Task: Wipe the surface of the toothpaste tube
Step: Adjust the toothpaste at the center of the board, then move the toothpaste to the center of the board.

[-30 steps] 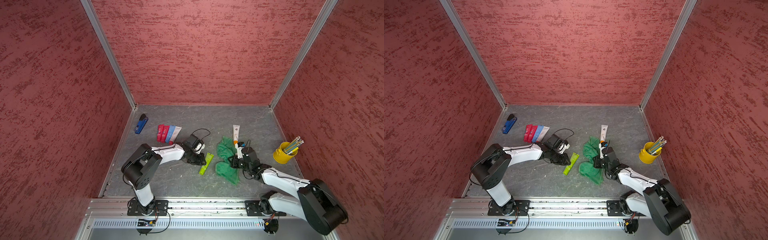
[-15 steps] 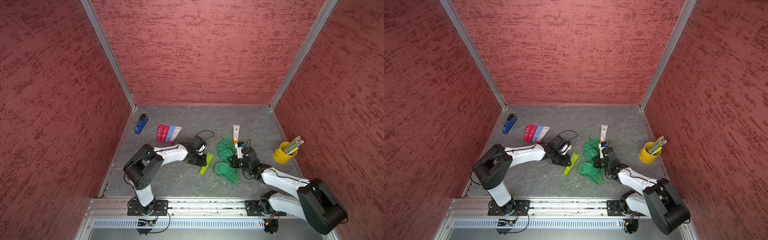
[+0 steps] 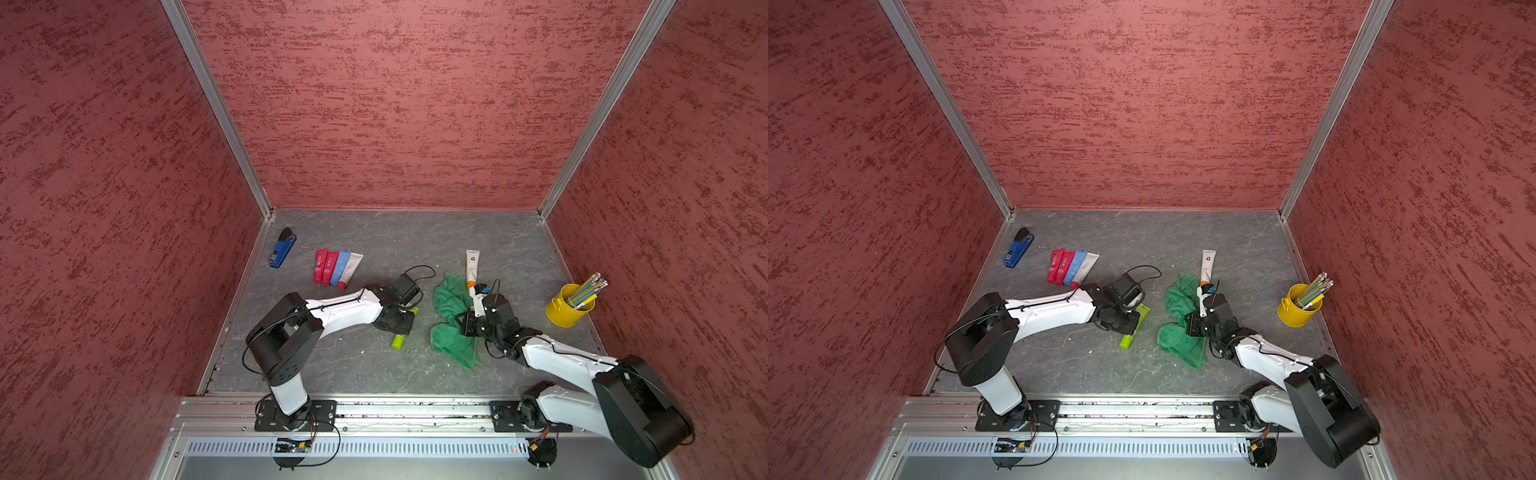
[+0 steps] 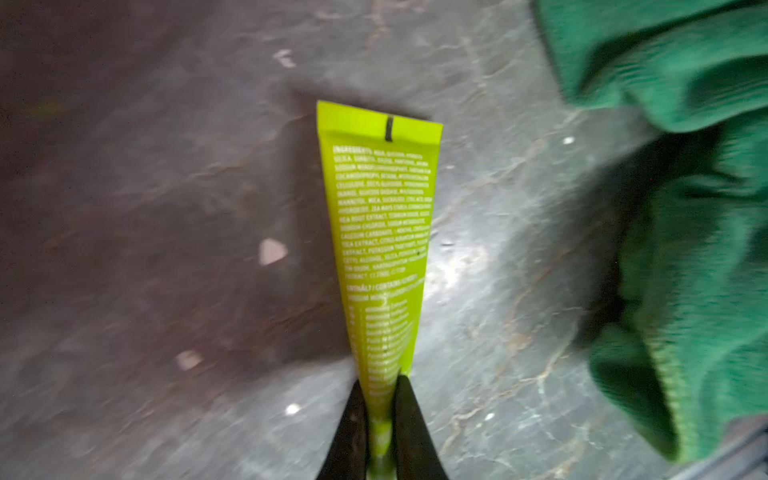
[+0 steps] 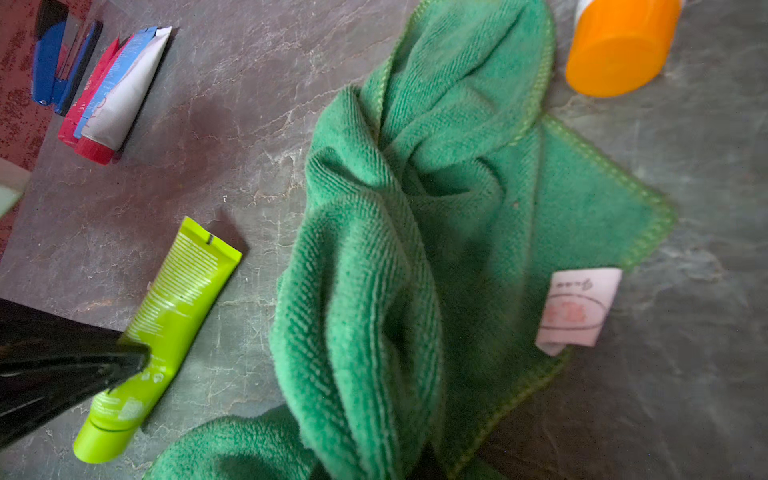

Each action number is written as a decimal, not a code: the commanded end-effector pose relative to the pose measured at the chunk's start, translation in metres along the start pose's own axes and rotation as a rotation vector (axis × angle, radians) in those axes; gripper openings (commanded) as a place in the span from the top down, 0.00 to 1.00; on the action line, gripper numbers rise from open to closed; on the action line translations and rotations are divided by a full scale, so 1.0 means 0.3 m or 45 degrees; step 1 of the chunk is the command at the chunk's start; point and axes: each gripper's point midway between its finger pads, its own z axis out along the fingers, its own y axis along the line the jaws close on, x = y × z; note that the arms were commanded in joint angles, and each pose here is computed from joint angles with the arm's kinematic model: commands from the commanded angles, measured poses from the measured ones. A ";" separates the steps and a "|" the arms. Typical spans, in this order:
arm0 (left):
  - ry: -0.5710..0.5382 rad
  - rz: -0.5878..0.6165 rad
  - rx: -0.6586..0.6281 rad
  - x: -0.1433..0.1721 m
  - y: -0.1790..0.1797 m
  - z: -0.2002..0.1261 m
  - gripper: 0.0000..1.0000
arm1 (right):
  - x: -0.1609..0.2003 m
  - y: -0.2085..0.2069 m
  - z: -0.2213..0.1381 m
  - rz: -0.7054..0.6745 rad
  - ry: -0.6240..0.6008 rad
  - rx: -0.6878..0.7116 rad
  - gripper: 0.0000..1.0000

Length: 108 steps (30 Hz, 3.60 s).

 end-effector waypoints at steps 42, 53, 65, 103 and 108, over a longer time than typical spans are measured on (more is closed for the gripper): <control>-0.345 -0.045 -0.080 0.046 0.091 -0.203 0.31 | -0.027 0.026 0.002 -0.026 -0.018 -0.033 1.00; -0.214 -0.147 0.141 0.152 0.140 -0.072 0.32 | -0.025 0.021 0.006 -0.022 -0.013 -0.023 1.00; -0.146 -0.097 0.049 0.151 0.161 -0.012 0.69 | -0.040 0.041 -0.023 -0.027 -0.047 -0.054 1.00; -0.123 0.399 0.220 0.256 -0.188 0.013 0.88 | 0.149 0.339 0.156 -0.181 0.239 -0.276 1.00; -0.132 0.396 0.233 0.256 -0.188 0.008 0.91 | 0.245 0.361 0.140 -0.172 0.330 -0.295 1.00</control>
